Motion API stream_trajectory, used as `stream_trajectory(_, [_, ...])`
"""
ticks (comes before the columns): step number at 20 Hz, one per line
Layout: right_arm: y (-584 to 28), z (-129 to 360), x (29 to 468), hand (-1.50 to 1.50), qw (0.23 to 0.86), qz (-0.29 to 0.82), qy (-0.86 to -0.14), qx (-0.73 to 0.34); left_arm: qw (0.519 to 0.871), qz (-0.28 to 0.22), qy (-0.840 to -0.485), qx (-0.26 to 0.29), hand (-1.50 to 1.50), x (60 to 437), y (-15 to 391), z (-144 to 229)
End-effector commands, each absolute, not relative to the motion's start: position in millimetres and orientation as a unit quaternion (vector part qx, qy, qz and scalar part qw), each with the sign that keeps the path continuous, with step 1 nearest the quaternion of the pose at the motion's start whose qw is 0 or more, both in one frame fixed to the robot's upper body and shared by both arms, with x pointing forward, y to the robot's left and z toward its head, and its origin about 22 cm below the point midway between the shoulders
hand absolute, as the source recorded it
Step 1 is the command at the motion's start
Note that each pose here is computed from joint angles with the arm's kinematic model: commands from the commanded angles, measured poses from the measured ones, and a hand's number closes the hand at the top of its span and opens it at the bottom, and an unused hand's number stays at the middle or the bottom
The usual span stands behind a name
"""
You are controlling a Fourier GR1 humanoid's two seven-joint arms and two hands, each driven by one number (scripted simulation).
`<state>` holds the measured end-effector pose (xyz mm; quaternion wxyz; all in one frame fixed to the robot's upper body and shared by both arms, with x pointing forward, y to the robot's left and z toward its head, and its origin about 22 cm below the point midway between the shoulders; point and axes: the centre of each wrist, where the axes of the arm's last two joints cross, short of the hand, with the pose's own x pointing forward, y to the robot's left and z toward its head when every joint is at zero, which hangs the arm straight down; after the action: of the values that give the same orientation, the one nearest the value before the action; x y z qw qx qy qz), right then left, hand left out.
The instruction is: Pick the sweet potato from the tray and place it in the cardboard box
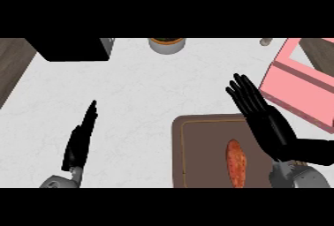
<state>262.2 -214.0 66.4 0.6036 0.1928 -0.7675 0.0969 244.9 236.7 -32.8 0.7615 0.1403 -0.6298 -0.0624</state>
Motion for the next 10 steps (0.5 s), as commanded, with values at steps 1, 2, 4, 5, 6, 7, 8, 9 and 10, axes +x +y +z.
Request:
stream_trajectory(1, [-231, 84, 255, 1.5, 0.6, 0.091, -0.787, 0.113, 0.746, -0.049, -0.647, 0.153, 0.0, 248, 248, -30])
stream_trajectory(2, [-233, 73, 242, 1.5, 0.606, 0.079, -0.79, 0.052, 0.743, -0.028, -0.648, 0.164, 0.0, 257, 254, -19])
stream_trajectory(4, [-264, 81, 241, 1.5, 0.607, 0.062, -0.789, -0.073, 0.742, 0.005, -0.644, 0.183, 0.0, 253, 273, -17])
stream_trajectory(5, [-283, 76, 231, 1.5, 0.613, 0.05, -0.778, -0.129, 0.745, 0.023, -0.639, 0.191, 0.0, 250, 279, -20])
stream_trajectory(6, [-298, 84, 231, 1.5, 0.601, 0.033, -0.775, -0.192, 0.745, 0.031, -0.636, 0.201, 0.0, 248, 288, -18])
stream_trajectory(7, [-327, 81, 234, 1.5, 0.62, 0.274, -0.689, -0.256, 0.757, 0.013, -0.627, 0.181, 0.0, 247, 273, -26])
stream_trajectory(8, [-348, 65, 219, 1.5, 0.649, 0.206, -0.652, -0.333, 0.755, 0.037, -0.627, 0.189, 0.0, 247, 281, -24])
stream_trajectory(9, [-339, 43, 203, 1.5, 0.668, 0.065, -0.658, -0.343, 0.761, 0.049, -0.62, 0.185, 0.0, 243, 280, -27])
stream_trajectory(10, [-332, 40, 192, 1.5, 0.652, 0.058, -0.665, -0.36, 0.763, 0.057, -0.617, 0.182, 0.0, 241, 285, -30])
